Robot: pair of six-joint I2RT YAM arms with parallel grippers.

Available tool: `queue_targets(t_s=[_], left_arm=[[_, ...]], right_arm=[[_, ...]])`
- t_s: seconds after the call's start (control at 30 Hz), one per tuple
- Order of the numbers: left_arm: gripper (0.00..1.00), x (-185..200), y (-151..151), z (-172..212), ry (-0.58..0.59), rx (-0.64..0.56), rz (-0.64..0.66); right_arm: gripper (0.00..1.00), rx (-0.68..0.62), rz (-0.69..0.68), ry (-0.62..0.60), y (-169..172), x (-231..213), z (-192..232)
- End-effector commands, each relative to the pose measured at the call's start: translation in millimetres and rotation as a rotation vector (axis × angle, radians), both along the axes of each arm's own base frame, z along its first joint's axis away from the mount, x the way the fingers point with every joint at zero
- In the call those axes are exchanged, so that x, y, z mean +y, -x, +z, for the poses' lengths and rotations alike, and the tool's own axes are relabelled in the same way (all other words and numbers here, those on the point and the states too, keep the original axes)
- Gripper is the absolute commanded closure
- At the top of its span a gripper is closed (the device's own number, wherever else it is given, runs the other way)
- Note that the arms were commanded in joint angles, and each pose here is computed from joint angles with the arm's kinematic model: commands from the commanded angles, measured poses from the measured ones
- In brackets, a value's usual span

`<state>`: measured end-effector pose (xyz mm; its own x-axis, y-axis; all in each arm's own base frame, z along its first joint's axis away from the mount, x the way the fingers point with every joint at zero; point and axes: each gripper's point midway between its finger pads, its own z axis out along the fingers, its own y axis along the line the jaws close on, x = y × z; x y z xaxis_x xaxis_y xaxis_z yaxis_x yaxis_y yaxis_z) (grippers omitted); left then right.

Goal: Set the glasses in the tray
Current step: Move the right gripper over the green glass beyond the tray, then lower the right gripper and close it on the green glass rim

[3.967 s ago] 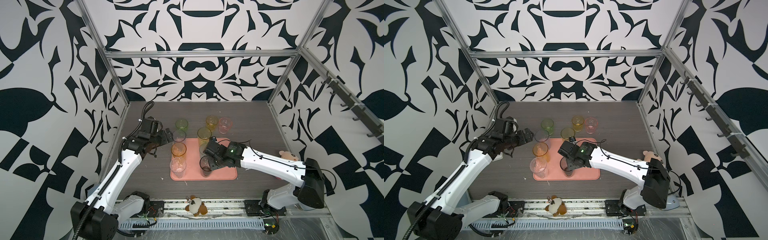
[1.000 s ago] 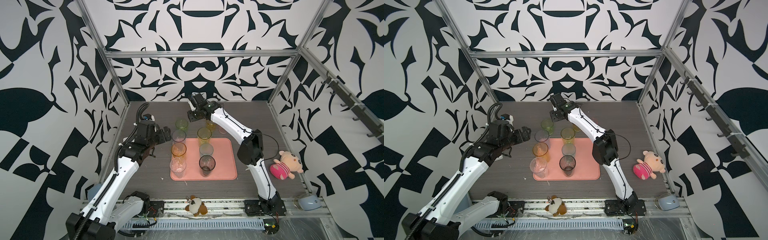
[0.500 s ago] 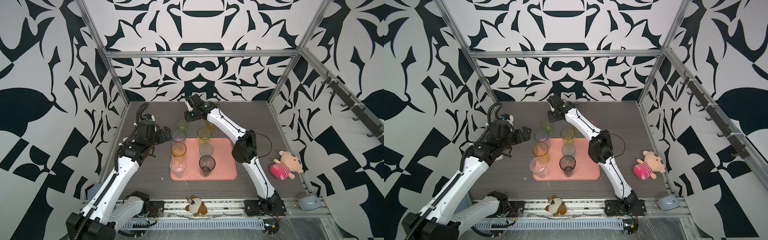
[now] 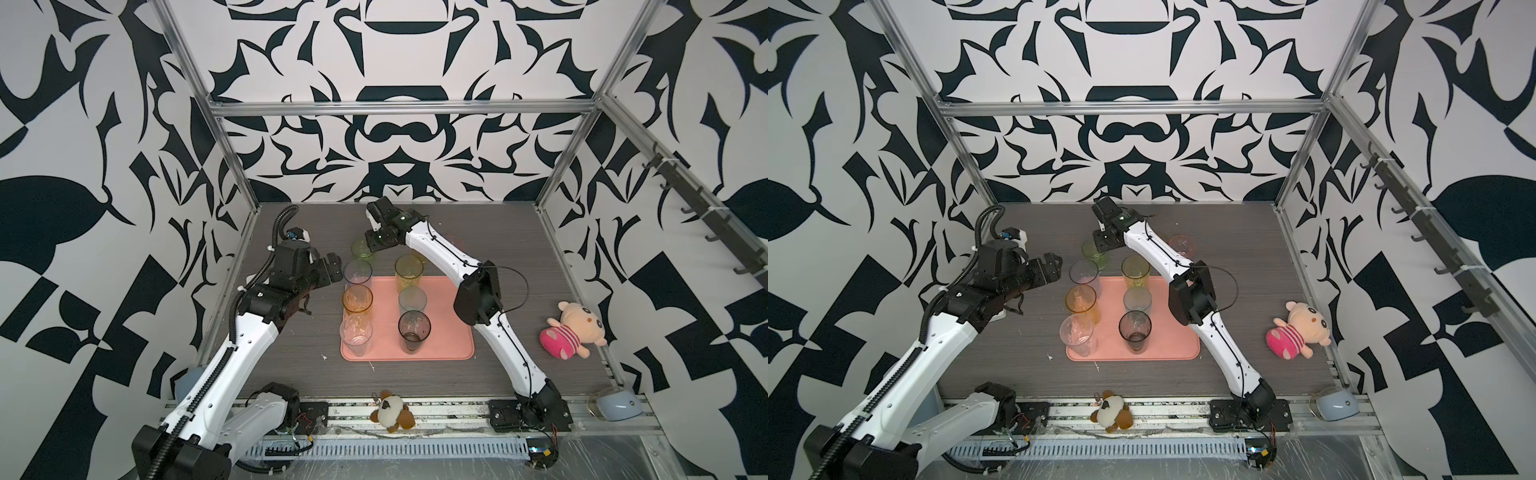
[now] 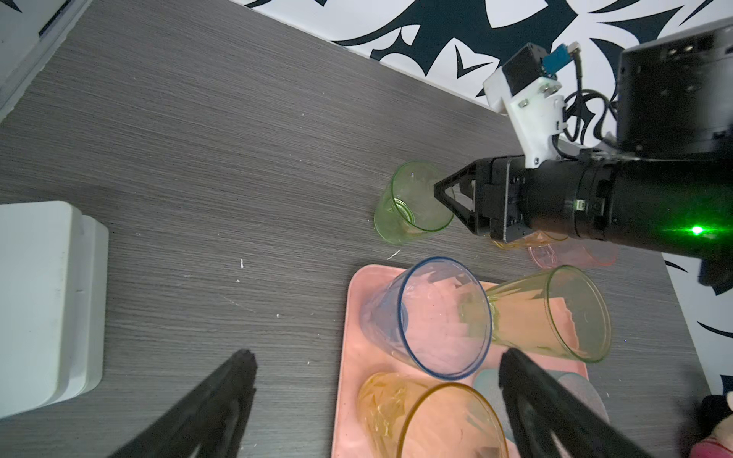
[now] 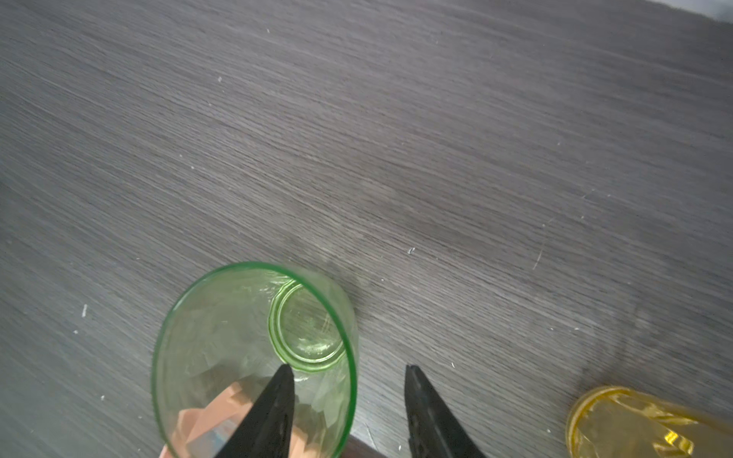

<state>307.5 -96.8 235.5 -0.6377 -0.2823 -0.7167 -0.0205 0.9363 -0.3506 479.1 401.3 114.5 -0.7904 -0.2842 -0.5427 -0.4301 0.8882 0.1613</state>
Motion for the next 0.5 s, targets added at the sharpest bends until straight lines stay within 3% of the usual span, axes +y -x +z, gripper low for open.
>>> queue_targets(t_s=[0.0, 0.47], left_arm=[[0.00, -0.2, 0.0, -4.1, -0.010, 0.003, -0.004], [0.01, 0.2, 0.3, -6.1, -0.013, 0.008, -0.003]], right_arm=[[0.52, -0.043, -0.017, -0.041, -2.7, 4.5, 27.9], [0.75, -0.032, -0.026, -0.052, -5.2, 7.8, 18.9]])
